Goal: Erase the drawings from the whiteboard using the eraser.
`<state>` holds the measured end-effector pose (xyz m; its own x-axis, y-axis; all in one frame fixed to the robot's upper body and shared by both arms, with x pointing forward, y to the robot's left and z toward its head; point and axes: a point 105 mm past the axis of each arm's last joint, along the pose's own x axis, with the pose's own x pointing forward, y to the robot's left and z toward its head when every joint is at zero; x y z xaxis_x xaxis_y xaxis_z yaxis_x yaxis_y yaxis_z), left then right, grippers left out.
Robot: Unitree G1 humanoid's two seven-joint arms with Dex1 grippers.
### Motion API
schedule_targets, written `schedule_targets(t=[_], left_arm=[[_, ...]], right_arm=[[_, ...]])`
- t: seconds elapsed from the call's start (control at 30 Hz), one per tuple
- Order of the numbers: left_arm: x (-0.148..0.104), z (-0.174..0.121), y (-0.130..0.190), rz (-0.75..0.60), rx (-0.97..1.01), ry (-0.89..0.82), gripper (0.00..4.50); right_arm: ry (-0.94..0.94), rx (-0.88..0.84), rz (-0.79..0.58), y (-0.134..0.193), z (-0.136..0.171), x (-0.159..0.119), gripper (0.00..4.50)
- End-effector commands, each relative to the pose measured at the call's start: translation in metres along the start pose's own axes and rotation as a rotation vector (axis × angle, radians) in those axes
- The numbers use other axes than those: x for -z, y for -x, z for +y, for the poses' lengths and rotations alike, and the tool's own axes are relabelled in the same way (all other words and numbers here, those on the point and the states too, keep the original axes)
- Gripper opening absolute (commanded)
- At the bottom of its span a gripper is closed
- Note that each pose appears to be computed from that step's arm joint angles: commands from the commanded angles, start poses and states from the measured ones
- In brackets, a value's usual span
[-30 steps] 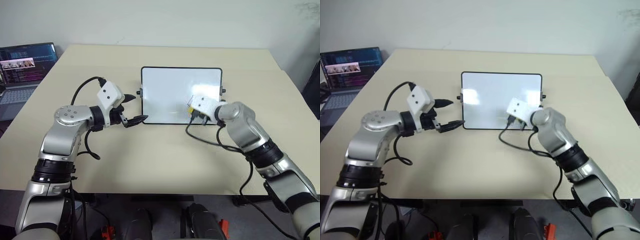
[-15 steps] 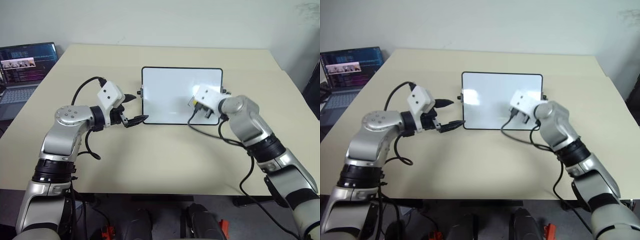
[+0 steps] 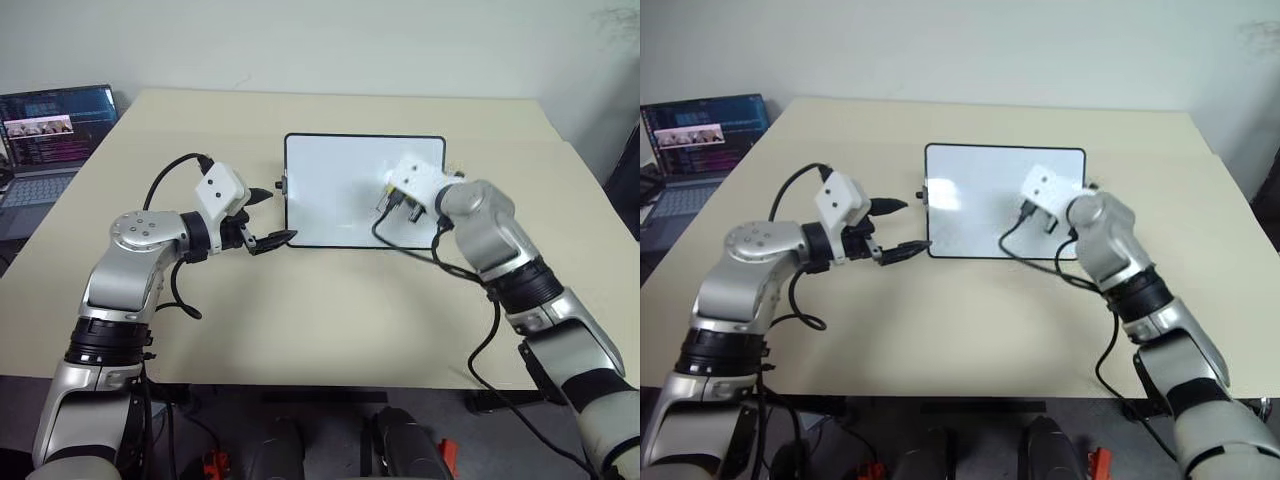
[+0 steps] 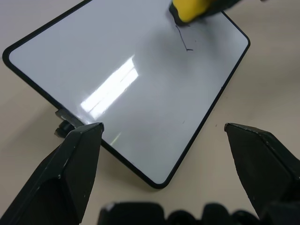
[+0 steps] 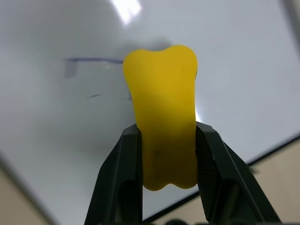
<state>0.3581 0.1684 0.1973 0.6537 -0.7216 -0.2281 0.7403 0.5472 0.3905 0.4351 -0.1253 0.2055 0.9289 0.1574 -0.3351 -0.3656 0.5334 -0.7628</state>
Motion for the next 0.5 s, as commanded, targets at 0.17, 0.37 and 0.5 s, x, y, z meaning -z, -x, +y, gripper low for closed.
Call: schedule_targets(t=[0.17, 0.37, 0.5], left_arm=[[-0.014, 0.005, 0.004, -0.038, -0.021, -0.044, 4.50], [-0.014, 0.005, 0.004, -0.039, -0.022, -0.044, 4.50], [-0.015, 0.005, 0.003, -0.040, -0.020, -0.046, 4.50]], right_arm=[[0.067, -0.098, 0.024, 0.000, 0.019, 0.008, 1.12], [0.178, -0.321, 0.036, 0.014, 0.059, 0.022, 1.12], [0.177, -0.310, 0.054, 0.015, 0.057, 0.027, 1.12]])
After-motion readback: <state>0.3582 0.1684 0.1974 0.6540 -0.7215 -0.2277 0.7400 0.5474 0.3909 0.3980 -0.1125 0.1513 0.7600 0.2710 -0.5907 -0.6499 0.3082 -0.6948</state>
